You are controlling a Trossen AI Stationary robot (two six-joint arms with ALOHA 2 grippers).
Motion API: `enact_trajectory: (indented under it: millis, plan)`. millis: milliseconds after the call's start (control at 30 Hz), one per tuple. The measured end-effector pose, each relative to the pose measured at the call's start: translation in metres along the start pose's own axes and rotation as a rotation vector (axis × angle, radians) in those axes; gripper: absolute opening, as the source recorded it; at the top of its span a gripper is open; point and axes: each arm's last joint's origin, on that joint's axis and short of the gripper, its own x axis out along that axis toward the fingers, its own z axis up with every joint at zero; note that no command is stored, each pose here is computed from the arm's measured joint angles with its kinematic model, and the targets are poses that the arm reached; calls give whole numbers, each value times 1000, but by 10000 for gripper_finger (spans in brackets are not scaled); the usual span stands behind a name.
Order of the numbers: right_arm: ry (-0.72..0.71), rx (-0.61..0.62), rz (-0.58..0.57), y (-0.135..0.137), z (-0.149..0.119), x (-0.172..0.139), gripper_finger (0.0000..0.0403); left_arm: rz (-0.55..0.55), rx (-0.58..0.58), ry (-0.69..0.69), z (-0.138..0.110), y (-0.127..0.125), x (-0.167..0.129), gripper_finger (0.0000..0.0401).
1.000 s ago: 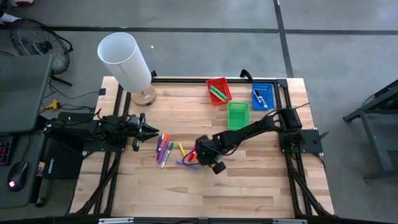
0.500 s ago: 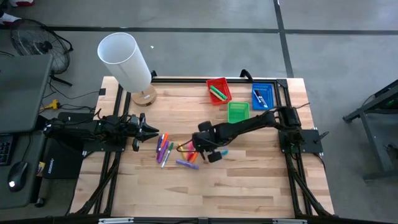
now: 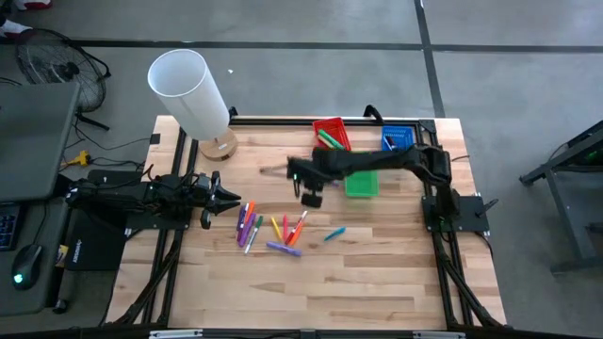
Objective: Pick & Place Markers
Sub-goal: Put the right purple highlighter in the red bin
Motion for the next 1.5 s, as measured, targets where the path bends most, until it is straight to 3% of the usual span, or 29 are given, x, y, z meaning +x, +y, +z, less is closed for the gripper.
enact_trajectory:
  millis: [167,400,700,1100,1500]
  plan:
    - [22,178,25,-53,3,10,61,0,0,0,0,0,0,83]
    - [27,329,-8,-117,-2,22,62,0,0,0,0,0,0,83]
    - [-40,513,-21,-175,-11,33,65,0,0,0,0,0,0,83]
    - [-101,651,20,-198,-38,74,72,0,0,0,0,0,0,83]
    - [-81,633,2,-197,-51,87,75,0,0,0,0,0,0,83]
